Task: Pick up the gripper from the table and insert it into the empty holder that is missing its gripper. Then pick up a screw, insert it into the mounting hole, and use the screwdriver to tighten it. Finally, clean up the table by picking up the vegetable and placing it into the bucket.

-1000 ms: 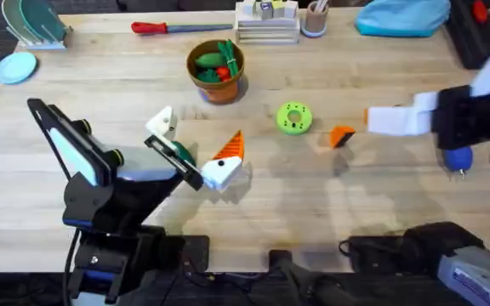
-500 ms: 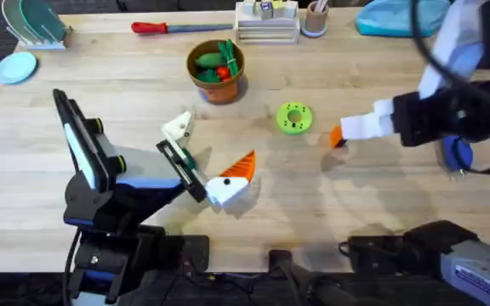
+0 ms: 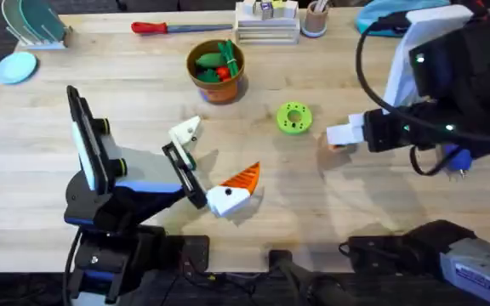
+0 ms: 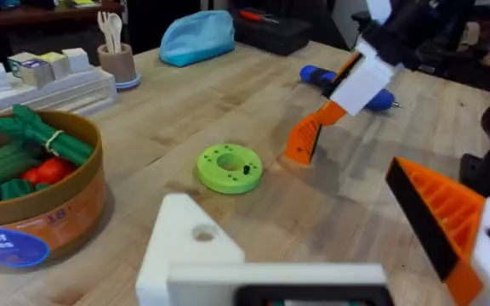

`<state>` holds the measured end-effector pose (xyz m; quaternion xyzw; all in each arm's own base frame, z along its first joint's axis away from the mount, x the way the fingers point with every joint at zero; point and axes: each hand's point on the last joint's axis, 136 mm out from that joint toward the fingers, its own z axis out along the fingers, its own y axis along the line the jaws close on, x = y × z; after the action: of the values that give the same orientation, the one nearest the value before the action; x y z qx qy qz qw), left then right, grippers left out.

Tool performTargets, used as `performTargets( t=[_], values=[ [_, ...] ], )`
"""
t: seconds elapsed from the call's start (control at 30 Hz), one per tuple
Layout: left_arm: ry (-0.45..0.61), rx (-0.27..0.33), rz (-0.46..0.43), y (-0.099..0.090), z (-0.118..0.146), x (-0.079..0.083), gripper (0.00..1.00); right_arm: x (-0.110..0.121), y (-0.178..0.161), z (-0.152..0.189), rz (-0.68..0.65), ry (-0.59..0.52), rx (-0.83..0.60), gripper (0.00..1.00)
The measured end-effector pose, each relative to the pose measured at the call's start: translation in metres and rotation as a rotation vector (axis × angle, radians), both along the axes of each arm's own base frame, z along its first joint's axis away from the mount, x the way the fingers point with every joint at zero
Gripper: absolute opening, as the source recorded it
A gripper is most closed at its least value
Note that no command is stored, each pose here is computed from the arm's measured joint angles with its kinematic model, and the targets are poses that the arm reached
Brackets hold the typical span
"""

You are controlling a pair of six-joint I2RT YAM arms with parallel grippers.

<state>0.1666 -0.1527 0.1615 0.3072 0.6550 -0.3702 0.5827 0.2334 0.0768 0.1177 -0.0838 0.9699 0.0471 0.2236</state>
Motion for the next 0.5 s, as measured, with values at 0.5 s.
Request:
performTargets(
  t=[0.5],
  values=[
    [0.0,0.0,-0.003,0.0,0.0,0.0,0.993,0.008,0.0,-0.031,-0.046,0.102,-0.034,0.581]
  ],
)
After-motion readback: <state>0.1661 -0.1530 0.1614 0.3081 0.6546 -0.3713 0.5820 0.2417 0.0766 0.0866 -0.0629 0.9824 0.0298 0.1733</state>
